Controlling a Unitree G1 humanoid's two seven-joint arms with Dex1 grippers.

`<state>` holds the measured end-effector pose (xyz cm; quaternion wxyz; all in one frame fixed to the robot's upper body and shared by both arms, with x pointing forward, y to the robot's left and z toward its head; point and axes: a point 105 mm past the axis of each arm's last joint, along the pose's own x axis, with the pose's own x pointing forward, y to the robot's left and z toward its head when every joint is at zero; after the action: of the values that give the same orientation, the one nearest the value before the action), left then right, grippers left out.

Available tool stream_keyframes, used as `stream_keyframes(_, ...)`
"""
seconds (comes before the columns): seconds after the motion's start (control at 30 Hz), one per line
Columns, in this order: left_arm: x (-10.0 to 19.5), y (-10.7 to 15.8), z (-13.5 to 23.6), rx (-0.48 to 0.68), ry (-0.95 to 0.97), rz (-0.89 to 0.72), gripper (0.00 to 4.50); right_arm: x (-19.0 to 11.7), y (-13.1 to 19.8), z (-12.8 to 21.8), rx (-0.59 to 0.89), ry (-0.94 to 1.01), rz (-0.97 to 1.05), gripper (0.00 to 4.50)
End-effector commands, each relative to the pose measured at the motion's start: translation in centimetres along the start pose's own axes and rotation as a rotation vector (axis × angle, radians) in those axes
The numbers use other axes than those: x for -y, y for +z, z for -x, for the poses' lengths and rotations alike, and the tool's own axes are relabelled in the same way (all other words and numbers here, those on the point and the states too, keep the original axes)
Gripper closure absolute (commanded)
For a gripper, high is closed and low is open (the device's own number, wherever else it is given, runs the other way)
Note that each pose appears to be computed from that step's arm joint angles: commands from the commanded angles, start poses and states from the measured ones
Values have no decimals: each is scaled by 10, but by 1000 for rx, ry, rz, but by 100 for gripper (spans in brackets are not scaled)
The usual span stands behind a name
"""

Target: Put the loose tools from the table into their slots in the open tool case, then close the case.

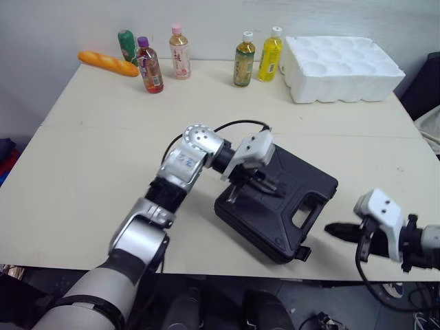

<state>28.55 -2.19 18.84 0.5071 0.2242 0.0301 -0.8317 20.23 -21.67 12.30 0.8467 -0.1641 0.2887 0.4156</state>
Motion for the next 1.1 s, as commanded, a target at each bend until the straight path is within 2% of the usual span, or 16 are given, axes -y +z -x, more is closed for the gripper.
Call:
stream_keyframes(0.03,18,5,-18,-25,-82,-43,450,-26,0,-5,4,89,10,445)
stream_keyframes(0.27,18,-21,-37,-153,-75,-45,450,-35,0,-13,13,118,-2,445)
stream_keyframes(0.4,20,-51,-41,-293,-85,-70,450,-36,13,-18,66,129,4,445)
stream_keyframes(0.57,26,-66,-40,-361,-122,-92,450,-38,31,-25,131,154,3,445)
stream_keyframes(0.8,24,-71,-42,-356,-106,-80,450,-42,49,-34,193,179,7,445)
stream_keyframes(0.9,24,-73,-40,-338,-88,-65,450,-40,46,-31,157,158,54,445)
stream_keyframes(1.03,15,-54,-21,-195,22,41,450,-24,36,-23,103,45,105,445)
stream_keyframes(1.07,13,-46,-8,-139,79,83,419,-20,36,-17,109,27,111,450)
stream_keyframes(1.1,11,-36,11,-68,150,137,383,-15,38,-7,125,13,107,418)
